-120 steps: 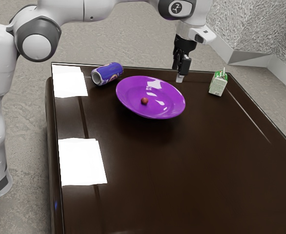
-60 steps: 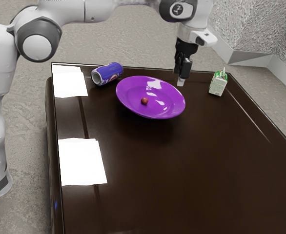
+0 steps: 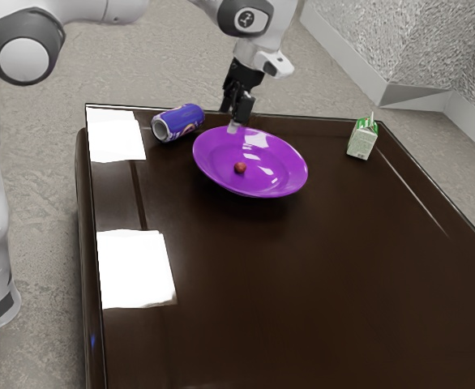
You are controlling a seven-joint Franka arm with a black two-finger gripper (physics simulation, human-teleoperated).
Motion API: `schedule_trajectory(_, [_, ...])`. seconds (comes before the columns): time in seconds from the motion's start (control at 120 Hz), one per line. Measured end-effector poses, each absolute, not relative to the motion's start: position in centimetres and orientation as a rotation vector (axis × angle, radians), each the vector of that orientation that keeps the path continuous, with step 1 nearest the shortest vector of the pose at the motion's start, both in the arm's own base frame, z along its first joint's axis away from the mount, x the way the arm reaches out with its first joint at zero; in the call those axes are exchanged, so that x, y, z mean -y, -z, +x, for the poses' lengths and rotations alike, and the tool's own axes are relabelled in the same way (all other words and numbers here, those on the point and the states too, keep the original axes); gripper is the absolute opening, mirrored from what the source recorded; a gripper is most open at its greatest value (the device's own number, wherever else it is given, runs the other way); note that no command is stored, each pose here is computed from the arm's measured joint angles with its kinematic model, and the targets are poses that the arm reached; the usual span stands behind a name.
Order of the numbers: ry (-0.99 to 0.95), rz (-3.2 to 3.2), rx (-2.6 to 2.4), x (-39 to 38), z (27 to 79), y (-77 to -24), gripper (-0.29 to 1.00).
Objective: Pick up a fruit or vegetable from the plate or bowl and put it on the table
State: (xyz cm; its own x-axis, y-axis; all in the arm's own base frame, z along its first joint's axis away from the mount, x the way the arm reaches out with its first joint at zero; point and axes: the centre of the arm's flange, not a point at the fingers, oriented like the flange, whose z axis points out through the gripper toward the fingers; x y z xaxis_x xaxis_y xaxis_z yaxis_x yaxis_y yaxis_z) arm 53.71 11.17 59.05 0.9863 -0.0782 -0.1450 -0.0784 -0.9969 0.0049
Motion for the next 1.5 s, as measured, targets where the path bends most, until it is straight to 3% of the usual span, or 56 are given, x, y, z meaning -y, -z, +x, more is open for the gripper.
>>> schedule_trajectory(0.25, [-0.165, -3.119, 0.048, -19.5, 55.4, -56.7, 0.70])
schedule_trajectory(0.4, [-0.160, -3.116, 0.025, -20.5, 56.7, -55.4, 0.70])
schedule_trajectory(0.758, [-0.113, -3.126, -0.153, -17.3, 61.7, -53.7, 0.70])
schedule_trajectory(1.108, [-0.232, -3.176, -0.191, -16.3, 60.9, -47.4, 0.70])
schedule_trajectory(1.5, [-0.189, -3.207, -0.295, -12.3, 61.3, -47.5, 0.70])
